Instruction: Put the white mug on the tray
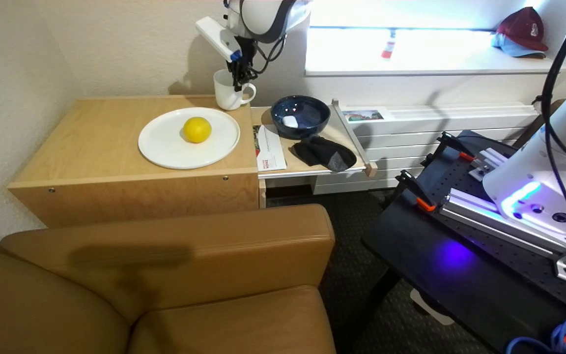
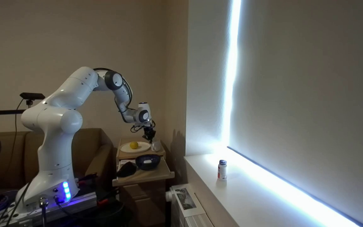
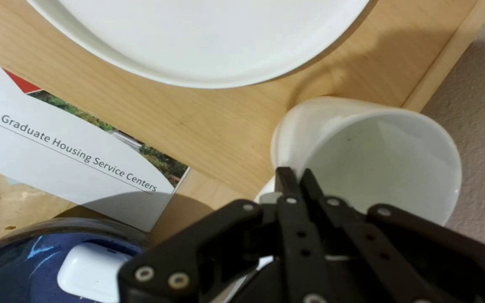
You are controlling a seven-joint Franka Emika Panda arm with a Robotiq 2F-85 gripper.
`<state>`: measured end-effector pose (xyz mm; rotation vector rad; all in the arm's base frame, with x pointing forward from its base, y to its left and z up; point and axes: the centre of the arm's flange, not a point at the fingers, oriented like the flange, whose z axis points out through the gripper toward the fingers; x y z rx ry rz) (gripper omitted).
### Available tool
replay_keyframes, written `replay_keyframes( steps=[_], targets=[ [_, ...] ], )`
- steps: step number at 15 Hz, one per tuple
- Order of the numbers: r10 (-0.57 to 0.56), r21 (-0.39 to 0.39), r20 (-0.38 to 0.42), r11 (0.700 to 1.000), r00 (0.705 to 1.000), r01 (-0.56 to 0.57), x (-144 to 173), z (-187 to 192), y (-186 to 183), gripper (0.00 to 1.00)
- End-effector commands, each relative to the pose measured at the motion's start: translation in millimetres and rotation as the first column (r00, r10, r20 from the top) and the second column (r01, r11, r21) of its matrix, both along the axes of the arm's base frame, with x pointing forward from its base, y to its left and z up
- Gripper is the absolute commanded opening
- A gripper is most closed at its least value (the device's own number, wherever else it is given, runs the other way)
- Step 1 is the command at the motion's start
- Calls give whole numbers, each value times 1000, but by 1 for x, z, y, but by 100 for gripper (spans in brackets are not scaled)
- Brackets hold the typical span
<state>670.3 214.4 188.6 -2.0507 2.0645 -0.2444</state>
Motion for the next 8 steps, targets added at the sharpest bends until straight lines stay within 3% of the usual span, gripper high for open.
replay_keyframes(
  steps=[1, 5, 8],
  targets=[
    [1, 10, 7, 1000, 1000, -1, 3, 17, -10, 1],
    [43, 2, -3, 999, 999, -43, -5, 75, -35, 1],
    [90, -21, -53, 996, 995, -91, -25, 126, -64, 1]
  ],
)
